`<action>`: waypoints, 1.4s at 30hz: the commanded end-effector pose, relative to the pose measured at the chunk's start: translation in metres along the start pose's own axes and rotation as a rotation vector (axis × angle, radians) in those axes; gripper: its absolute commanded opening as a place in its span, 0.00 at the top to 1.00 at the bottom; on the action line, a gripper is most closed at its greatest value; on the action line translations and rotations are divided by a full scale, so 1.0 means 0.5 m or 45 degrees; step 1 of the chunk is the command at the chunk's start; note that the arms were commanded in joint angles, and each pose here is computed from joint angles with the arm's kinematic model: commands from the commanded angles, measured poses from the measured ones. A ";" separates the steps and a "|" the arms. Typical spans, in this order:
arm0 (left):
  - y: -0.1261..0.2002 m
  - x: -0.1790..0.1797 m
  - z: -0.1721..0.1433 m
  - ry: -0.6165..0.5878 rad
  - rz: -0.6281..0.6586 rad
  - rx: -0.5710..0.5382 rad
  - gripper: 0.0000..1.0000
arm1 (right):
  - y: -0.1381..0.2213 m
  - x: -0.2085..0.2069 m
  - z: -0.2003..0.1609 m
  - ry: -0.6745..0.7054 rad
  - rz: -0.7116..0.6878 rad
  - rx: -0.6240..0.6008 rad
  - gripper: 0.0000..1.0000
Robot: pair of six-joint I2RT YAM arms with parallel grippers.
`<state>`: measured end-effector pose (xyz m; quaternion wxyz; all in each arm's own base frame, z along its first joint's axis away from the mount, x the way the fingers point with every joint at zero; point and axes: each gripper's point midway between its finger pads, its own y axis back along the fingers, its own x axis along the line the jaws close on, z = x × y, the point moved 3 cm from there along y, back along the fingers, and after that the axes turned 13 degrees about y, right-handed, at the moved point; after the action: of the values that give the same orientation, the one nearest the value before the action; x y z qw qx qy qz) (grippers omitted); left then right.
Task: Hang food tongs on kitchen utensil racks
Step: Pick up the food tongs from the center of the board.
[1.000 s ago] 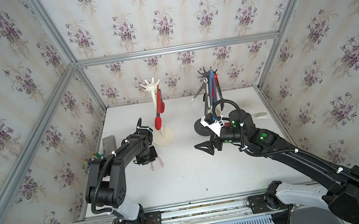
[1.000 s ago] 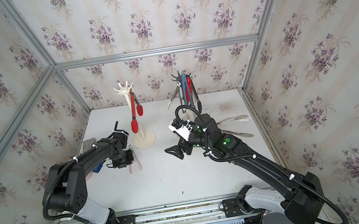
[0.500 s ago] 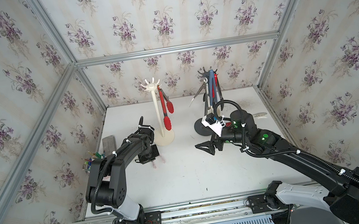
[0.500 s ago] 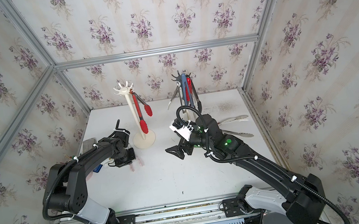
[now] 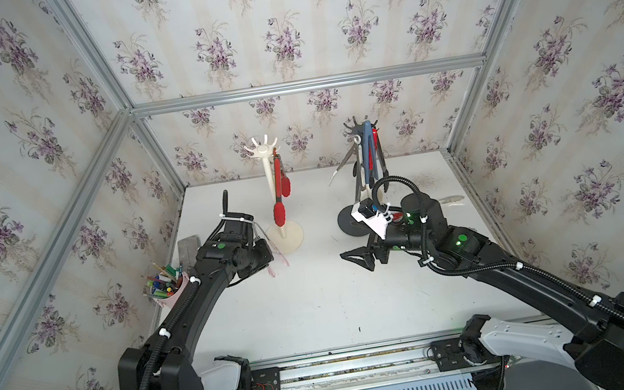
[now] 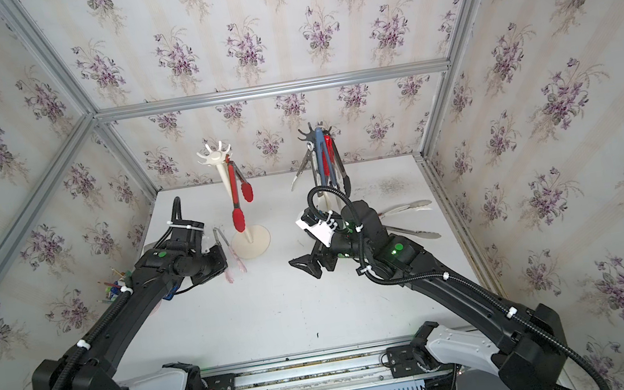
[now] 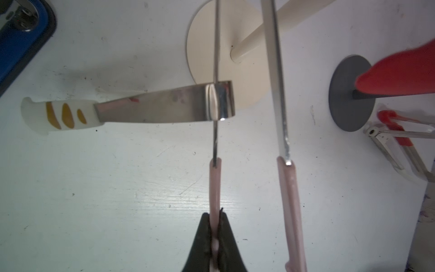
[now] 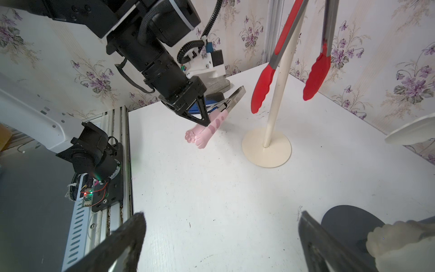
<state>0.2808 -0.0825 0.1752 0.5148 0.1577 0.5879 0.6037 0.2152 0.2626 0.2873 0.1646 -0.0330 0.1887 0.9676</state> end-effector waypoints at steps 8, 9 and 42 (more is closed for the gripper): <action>0.019 -0.007 -0.008 0.155 -0.181 -0.031 1.00 | 0.005 0.004 0.001 -0.001 -0.001 -0.015 0.00; 0.015 0.002 -0.010 0.169 -0.173 -0.024 1.00 | 0.005 0.004 0.000 -0.004 -0.003 -0.013 0.00; 0.049 -0.009 0.006 0.440 -0.405 0.069 1.00 | -0.006 0.005 -0.017 -0.021 0.009 -0.001 0.00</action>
<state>0.2717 -0.0761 0.1915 0.4915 -0.0145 0.6928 0.5274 0.2123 0.2602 0.2749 0.1645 -0.0159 0.1960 0.9666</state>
